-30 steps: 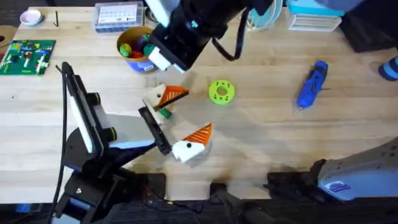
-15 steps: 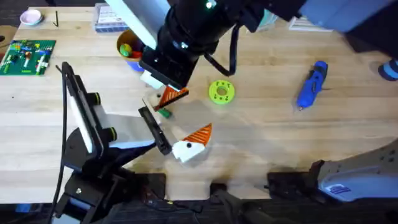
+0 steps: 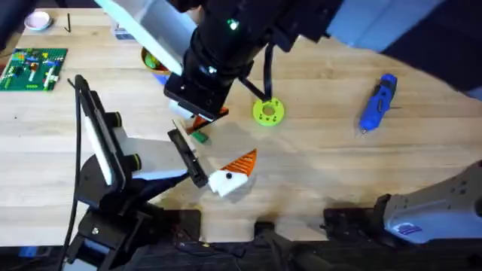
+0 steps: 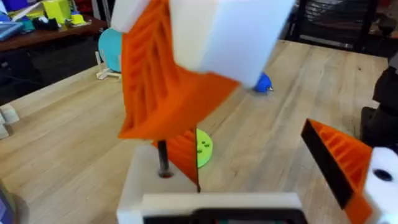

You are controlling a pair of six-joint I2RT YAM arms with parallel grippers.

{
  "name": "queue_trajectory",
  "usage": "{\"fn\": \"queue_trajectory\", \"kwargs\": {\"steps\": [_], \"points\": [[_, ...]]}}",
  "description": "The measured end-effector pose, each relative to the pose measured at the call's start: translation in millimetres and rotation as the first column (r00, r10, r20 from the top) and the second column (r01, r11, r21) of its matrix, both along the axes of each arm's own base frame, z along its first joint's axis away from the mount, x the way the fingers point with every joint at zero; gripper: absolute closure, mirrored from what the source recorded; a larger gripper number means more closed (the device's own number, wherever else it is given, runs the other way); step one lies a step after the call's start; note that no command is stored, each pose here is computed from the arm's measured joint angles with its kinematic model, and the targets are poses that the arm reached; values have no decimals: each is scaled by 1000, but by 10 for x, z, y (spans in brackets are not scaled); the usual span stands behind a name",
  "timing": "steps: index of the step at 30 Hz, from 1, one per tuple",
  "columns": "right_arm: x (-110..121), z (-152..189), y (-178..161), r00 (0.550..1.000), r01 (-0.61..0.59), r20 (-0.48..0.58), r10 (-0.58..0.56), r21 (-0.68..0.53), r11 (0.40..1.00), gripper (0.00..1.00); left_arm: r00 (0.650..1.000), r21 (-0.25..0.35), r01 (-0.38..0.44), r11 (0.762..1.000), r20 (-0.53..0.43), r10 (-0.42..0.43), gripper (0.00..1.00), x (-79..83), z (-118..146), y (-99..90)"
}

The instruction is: Pick up the gripper from the table and insert it into the empty holder that is missing its gripper. Then pick up a screw, insert it into the mounting hole, and use the screwdriver to tighten it. Finally, clean up the table by picking up the vegetable and placing it into the bucket.

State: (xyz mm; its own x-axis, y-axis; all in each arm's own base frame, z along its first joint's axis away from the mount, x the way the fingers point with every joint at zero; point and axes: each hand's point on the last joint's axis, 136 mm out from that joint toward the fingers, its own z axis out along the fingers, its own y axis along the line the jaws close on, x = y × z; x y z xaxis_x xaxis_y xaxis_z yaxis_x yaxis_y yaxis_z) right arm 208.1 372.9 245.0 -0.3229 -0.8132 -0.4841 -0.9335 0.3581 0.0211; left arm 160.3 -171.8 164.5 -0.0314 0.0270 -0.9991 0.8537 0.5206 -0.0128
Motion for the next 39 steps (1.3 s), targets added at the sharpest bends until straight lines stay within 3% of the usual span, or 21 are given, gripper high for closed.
{"fn": "queue_trajectory", "kwargs": {"steps": [39], "points": [[2, -25, 14, 1000, 4, 18, -4, -16, 1000, 996, 1000, 0, 0, 1000, 0, 0, 7, 0, 0, 0]]}}
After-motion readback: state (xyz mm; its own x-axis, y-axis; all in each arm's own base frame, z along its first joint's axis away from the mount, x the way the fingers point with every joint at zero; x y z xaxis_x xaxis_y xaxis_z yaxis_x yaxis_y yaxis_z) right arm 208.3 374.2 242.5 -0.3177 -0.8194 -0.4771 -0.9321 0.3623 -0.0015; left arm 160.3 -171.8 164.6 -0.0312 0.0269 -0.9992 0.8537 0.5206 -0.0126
